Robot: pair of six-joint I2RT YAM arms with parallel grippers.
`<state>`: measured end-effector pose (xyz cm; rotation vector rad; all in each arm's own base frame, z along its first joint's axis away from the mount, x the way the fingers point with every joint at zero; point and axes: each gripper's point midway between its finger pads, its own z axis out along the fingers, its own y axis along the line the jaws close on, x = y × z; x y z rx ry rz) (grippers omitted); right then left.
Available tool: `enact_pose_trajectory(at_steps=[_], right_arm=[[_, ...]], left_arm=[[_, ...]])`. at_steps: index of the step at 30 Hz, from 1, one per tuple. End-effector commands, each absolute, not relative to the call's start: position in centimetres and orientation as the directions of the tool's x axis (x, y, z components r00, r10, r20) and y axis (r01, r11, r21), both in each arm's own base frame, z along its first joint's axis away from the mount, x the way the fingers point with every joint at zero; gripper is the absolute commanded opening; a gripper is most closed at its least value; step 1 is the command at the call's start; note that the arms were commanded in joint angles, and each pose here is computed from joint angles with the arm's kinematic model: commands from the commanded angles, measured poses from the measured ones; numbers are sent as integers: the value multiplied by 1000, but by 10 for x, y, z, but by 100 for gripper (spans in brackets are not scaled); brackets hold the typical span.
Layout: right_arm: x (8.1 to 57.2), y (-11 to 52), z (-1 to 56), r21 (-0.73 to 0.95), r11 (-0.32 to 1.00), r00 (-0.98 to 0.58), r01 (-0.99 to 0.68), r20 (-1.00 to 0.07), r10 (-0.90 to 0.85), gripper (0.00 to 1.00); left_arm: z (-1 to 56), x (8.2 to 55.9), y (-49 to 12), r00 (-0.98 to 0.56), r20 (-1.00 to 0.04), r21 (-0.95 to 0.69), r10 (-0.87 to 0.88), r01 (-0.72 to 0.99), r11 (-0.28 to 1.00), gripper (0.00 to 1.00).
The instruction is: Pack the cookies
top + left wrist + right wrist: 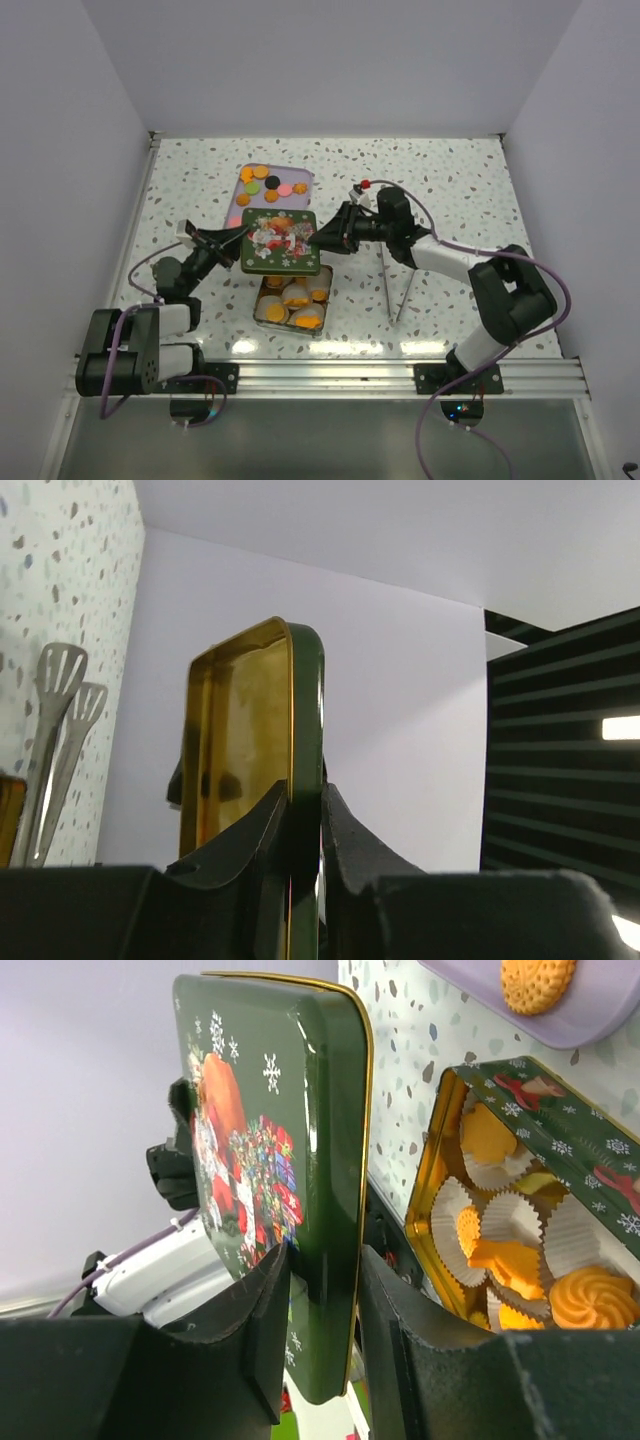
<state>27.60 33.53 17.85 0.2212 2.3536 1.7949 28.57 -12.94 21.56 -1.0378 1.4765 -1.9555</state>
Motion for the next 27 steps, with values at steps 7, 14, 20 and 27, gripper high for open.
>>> enact_pose_trajectory(at_steps=[7, 14, 20, 27], right_arm=[[264, 327, 235, 965, 227, -940, -128, -192, 283, 8], [241, 321, 229, 949, 300, -930, -100, -196, 312, 4], [210, 314, 198, 930, 364, -919, -49, -184, 347, 2], [195, 309, 162, 908, 419, -919, 0, -165, 357, 4]], left_arm=[[260, 207, -159, -803, -150, -938, -577, 299, -173, 45], [222, 205, -162, -823, -88, -978, -561, 179, -110, 47], [185, 204, -165, -833, -103, -992, -544, 126, -4, 47], [141, 243, -155, -827, -295, -930, -479, 133, 342, 47]])
